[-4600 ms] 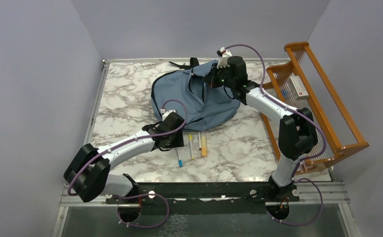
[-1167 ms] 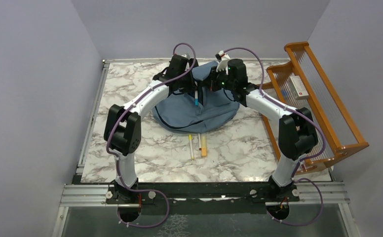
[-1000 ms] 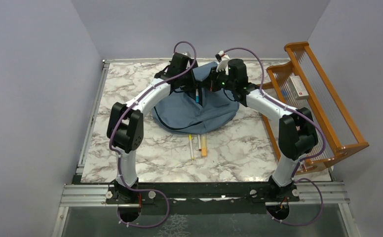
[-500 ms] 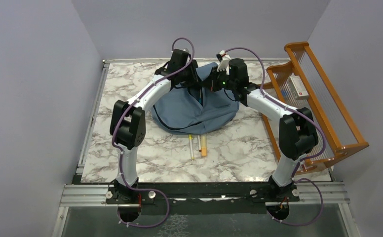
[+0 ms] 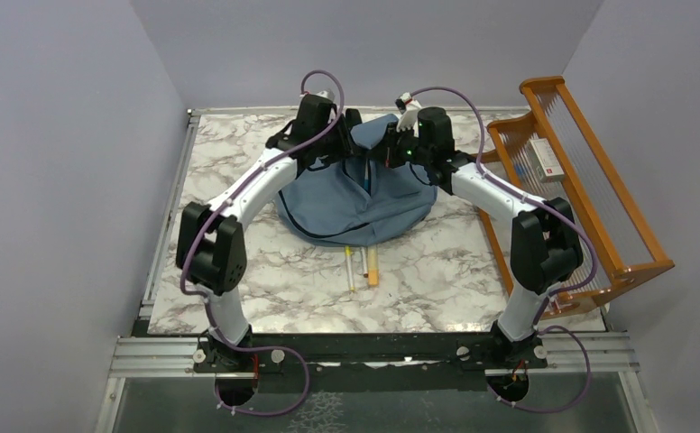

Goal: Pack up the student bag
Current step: Place the stationery in the student bag, then pick up the stationery from the center of the board.

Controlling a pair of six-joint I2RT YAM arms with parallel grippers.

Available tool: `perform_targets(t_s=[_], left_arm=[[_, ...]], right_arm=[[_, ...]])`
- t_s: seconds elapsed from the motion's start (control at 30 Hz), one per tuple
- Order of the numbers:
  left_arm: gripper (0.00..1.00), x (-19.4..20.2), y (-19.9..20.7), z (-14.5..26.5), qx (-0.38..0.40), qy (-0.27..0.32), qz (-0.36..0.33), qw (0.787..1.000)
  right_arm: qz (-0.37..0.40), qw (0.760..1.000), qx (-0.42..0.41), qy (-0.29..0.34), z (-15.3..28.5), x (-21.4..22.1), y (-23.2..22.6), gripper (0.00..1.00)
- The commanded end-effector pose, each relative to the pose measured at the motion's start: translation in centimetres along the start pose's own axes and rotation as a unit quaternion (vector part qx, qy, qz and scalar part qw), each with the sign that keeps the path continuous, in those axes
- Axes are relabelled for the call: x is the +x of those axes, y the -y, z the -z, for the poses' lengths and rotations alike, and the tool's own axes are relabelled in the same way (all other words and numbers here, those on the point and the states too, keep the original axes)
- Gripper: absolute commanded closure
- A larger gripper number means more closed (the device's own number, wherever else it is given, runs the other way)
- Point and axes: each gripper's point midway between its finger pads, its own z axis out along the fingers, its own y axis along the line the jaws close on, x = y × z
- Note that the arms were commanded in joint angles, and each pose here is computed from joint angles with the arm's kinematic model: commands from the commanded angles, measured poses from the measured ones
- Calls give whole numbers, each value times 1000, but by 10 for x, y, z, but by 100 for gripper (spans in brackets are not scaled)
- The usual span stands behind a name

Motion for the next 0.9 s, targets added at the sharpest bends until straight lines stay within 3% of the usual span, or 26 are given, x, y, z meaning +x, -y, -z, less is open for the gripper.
perform_targets(t_s=[0.0, 0.13, 0.5, 0.87], left_arm=[[56, -23, 11, 53, 15, 63, -27, 998], [55, 7, -4, 73, 2, 48, -25, 999], [55, 142, -49, 110, -36, -55, 15, 998], [57, 216, -60, 85, -101, -118, -45, 987]], right_arm=[[22, 999, -13, 30, 13, -25, -21, 100], [24, 999, -12, 29, 10, -25, -19, 100], [23, 999, -14, 20, 2, -20, -16, 99], [20, 1000, -18, 7, -2, -11, -14, 100]])
